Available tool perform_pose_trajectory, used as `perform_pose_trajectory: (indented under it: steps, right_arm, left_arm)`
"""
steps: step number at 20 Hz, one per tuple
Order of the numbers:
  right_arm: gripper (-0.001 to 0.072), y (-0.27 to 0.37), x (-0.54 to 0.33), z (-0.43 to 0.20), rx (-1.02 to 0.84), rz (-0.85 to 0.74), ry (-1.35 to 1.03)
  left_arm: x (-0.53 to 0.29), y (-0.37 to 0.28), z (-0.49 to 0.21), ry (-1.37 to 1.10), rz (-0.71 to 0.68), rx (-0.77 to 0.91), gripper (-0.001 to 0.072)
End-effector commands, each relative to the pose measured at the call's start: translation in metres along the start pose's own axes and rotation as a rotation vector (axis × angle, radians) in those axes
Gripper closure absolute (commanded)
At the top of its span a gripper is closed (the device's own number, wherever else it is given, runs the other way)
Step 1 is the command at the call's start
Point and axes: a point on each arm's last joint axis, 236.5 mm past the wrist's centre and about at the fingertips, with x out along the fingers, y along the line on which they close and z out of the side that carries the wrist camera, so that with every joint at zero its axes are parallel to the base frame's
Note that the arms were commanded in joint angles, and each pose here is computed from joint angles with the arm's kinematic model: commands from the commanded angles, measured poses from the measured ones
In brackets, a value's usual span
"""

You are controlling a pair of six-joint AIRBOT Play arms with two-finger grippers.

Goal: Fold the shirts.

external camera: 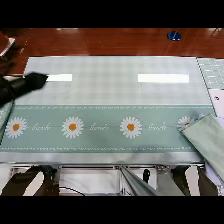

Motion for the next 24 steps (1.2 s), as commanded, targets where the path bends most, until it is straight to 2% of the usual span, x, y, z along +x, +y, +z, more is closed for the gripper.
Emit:
perform_pose_trajectory:
  steps: [1,2,4,6,7,8,10,24]
  right_arm:
    - [0.0689,0.187,-0.026,0.052,-0.116,0.667,-0.164]
    - [0.0689,0.218,-0.012,0.022,-0.218,0.715,-0.063]
    - [0.0689,0.246,0.030,-0.062,-0.502,0.654,0.164]
    - [0.0689,0.240,0.079,-0.130,-0.746,0.480,0.288]
    - [0.0689,0.229,0.102,-0.150,-0.791,0.373,0.321]
    - [0.0689,0.217,0.123,-0.163,-0.807,0.277,0.339]
    - [0.0689,0.210,0.141,-0.171,-0.832,0.202,0.347]
    - [0.0689,0.221,0.141,-0.166,-0.832,0.237,0.303]
  left_arm:
    - [-0.006,-0.036,0.059,-0.053,-0.073,0.032,0.0686]
    - [-0.001,-0.057,0.061,-0.025,-0.121,0.053,0.0686]
    - [0.008,-0.094,0.033,0.105,-0.218,0.089,0.0686]
    - [0.022,-0.094,-0.021,0.265,-0.203,0.181,0.0686]
    - [0.034,-0.079,-0.047,0.324,-0.149,0.204,0.0685]
    - [0.044,-0.059,-0.067,0.366,-0.087,0.179,0.0685]
    - [0.055,-0.035,-0.088,0.427,-0.021,0.062,0.0685]
    - [0.057,-0.025,-0.089,0.435,0.000,0.034,0.0685]
